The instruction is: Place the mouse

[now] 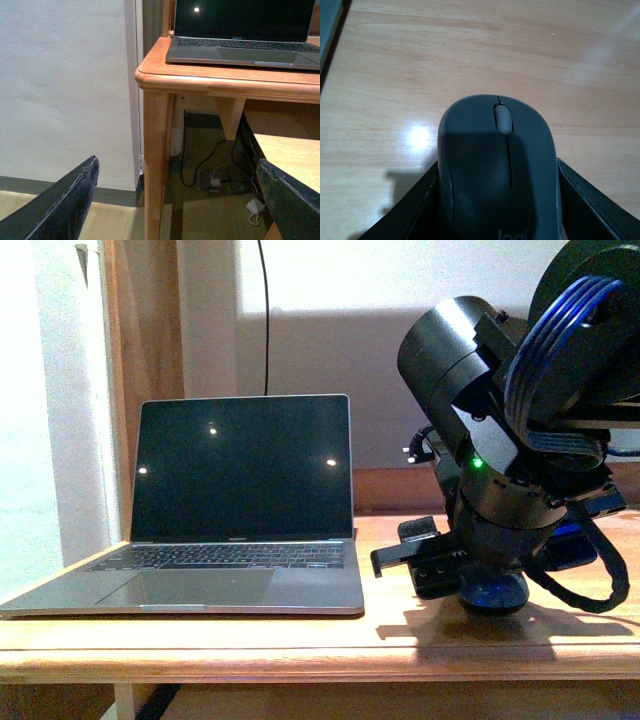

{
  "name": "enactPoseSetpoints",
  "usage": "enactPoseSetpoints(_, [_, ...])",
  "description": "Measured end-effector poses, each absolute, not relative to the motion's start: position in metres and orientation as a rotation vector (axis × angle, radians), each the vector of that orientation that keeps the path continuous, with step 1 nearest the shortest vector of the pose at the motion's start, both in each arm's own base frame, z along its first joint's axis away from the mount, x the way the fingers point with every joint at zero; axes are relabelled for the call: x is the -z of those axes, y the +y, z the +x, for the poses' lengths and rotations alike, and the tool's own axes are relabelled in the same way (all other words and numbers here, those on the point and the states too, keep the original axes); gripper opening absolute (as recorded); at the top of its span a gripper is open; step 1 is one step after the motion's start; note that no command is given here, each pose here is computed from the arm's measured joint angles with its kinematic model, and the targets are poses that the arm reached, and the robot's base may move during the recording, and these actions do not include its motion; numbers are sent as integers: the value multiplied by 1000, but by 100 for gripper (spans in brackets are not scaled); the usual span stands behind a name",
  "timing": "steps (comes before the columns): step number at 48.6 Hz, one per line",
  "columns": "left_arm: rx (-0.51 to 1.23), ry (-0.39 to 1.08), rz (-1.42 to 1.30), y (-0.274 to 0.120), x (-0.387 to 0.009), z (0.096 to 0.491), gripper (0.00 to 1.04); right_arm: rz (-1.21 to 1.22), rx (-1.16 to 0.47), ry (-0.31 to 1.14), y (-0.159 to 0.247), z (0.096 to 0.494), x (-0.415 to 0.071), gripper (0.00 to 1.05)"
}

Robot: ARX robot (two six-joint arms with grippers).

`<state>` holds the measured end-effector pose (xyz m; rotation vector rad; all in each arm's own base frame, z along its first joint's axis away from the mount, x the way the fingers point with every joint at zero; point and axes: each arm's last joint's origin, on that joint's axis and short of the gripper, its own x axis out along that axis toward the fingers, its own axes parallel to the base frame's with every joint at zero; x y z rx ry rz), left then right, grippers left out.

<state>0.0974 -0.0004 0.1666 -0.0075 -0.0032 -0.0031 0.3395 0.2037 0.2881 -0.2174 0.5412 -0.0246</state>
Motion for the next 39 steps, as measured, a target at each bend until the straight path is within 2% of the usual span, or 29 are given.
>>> enactPoseSetpoints(14, [3,-3,-7,0,-167,97,97,-215,55,553,204,355,-286,57])
enactPoseSetpoints(26, [3,-3,-7,0,-167,97,97,-189,21,520,204,359,-289,97])
enactPoseSetpoints(39, [3,-3,-7,0,-167,97,97,-114,-81,471,186,350,-302,97])
